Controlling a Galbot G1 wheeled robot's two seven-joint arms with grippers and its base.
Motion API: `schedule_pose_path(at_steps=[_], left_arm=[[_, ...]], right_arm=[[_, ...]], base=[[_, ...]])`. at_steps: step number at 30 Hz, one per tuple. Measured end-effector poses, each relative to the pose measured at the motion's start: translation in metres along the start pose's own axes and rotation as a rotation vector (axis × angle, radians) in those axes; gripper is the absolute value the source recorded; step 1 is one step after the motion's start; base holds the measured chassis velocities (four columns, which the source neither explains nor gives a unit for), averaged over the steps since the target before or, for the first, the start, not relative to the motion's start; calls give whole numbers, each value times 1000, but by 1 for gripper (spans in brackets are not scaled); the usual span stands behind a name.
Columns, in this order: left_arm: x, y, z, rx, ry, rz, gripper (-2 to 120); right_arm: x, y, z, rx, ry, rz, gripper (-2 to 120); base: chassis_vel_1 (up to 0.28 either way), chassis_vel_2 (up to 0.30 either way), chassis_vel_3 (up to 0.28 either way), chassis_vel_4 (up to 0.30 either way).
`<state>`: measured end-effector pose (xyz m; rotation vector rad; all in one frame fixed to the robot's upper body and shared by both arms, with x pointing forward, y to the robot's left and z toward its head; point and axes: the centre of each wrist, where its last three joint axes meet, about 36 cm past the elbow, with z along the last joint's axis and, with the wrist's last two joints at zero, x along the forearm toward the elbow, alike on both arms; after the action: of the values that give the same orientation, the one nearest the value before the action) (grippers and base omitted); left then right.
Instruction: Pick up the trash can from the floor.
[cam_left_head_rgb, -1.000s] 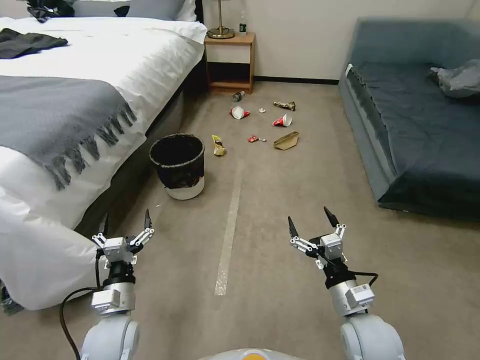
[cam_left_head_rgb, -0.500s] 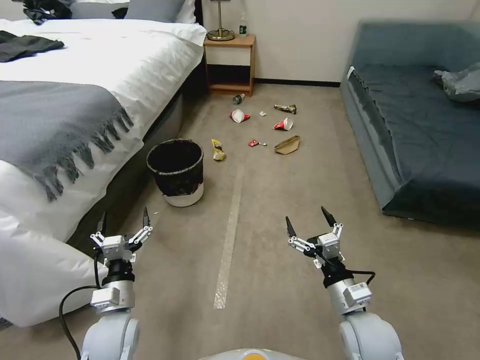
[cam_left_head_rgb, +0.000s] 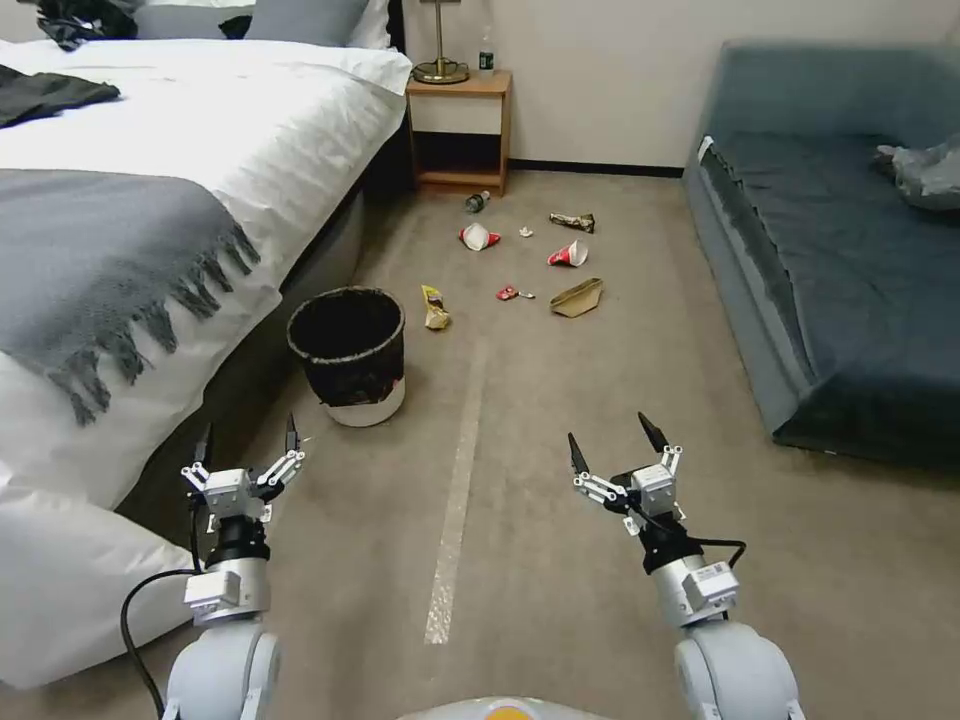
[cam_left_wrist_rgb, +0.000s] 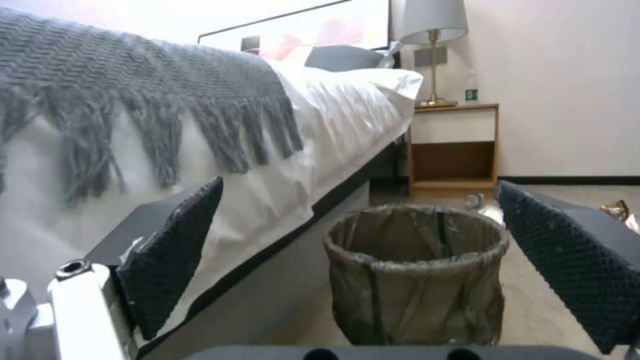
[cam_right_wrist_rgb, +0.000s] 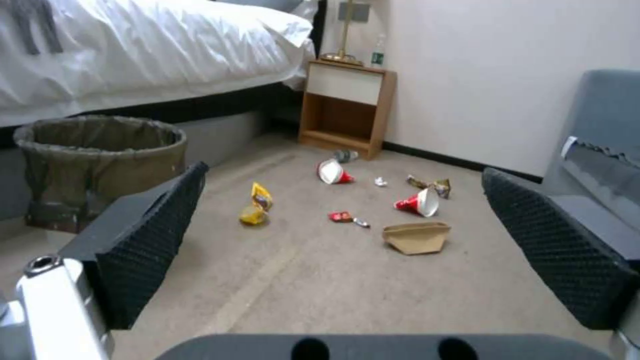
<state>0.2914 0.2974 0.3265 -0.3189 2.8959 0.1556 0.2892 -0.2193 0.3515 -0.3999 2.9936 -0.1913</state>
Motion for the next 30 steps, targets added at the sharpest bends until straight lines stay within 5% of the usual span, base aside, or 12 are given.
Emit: schedule_pose_path(at_steps=[30], left_arm=[[1,-1,-3,3,9,-21,100]], right_arm=[[-1,1,1,-1,0,-30,100]], base=[[-65,70,68,-69]])
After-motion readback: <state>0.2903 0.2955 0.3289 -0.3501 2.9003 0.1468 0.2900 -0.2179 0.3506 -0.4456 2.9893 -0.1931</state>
